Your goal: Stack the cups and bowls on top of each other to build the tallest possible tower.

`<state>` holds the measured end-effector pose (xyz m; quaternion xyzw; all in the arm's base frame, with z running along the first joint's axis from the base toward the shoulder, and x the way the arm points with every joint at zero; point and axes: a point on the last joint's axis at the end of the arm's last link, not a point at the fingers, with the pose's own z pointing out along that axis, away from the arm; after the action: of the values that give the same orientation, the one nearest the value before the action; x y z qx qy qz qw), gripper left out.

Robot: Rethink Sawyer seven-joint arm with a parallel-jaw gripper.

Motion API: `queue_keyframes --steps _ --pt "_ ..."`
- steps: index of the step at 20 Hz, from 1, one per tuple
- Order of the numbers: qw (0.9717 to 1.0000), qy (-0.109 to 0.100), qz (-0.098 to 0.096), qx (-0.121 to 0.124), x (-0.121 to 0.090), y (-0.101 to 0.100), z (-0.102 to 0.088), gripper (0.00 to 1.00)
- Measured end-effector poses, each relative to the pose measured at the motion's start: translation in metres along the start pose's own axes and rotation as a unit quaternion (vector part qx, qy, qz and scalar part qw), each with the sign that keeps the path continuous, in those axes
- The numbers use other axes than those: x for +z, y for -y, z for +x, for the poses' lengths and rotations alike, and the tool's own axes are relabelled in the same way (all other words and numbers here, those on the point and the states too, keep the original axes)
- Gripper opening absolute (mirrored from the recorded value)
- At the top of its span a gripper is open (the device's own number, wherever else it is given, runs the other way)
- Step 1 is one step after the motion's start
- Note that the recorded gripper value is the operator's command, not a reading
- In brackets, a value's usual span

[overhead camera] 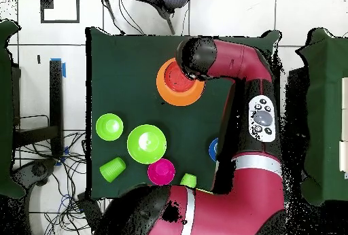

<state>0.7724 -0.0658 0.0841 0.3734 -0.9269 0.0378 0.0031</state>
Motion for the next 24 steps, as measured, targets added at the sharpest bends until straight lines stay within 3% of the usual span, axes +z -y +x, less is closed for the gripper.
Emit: queue_keyframes --steps 6,10,14,16,20,24 --pt "1.0000 -0.001 0.000 0.001 -0.006 0.005 -0.001 1.00" --pt "0.9998 -0.019 -0.005 -0.002 0.004 0.017 0.001 1.00" --pt "0.9983 -0.050 -0.028 -0.006 0.019 0.037 0.010 1.00" --pt "0.9954 -0.075 -0.058 -0.009 0.032 0.054 0.018 1.00" --pt "0.9908 -0.097 -0.092 -0.020 0.048 0.073 0.030 1.00" --pt "0.9887 -0.101 -0.103 -0.042 0.064 0.087 0.039 1.00"
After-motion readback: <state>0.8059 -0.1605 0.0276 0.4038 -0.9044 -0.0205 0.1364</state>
